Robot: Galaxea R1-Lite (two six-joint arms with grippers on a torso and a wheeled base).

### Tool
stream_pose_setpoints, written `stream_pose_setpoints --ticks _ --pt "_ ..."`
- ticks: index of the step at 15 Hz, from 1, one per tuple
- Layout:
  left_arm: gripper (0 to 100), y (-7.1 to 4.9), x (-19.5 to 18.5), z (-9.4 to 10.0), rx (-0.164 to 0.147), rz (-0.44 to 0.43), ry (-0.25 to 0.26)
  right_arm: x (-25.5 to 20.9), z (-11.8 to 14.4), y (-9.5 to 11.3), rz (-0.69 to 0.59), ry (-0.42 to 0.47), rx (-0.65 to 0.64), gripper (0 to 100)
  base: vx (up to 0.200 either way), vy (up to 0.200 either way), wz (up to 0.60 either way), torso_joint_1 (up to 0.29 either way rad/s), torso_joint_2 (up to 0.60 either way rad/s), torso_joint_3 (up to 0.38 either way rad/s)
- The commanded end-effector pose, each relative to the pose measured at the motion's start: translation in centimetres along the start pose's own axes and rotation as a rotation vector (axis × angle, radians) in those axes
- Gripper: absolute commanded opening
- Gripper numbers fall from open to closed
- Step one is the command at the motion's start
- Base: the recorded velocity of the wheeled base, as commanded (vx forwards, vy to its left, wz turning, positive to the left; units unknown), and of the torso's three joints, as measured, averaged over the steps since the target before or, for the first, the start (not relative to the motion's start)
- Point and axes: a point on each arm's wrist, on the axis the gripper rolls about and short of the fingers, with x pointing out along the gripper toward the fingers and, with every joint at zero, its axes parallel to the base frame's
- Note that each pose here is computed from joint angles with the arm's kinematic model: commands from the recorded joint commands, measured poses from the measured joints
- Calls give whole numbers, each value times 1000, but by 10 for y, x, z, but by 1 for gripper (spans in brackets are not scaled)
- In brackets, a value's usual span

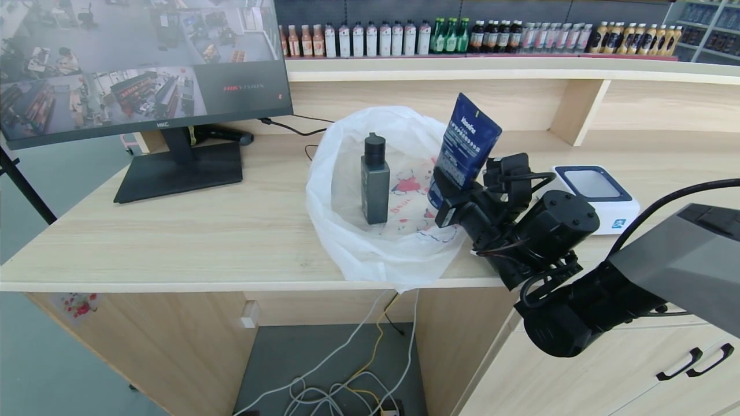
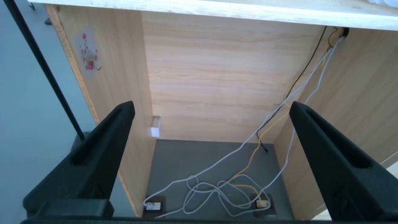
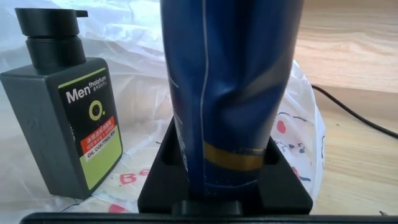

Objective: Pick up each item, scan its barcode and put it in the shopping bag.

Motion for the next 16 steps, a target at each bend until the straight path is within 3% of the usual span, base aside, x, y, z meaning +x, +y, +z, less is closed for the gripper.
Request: stream_pose_setpoints --ticks 1,16 --pt "100 0 0 0 0 0 0 -2 -7 6 15 27 2 0 0 0 0 0 0 0" --pt "100 0 0 0 0 0 0 -5 -14 6 15 53 -1 0 0 0 0 0 0 0"
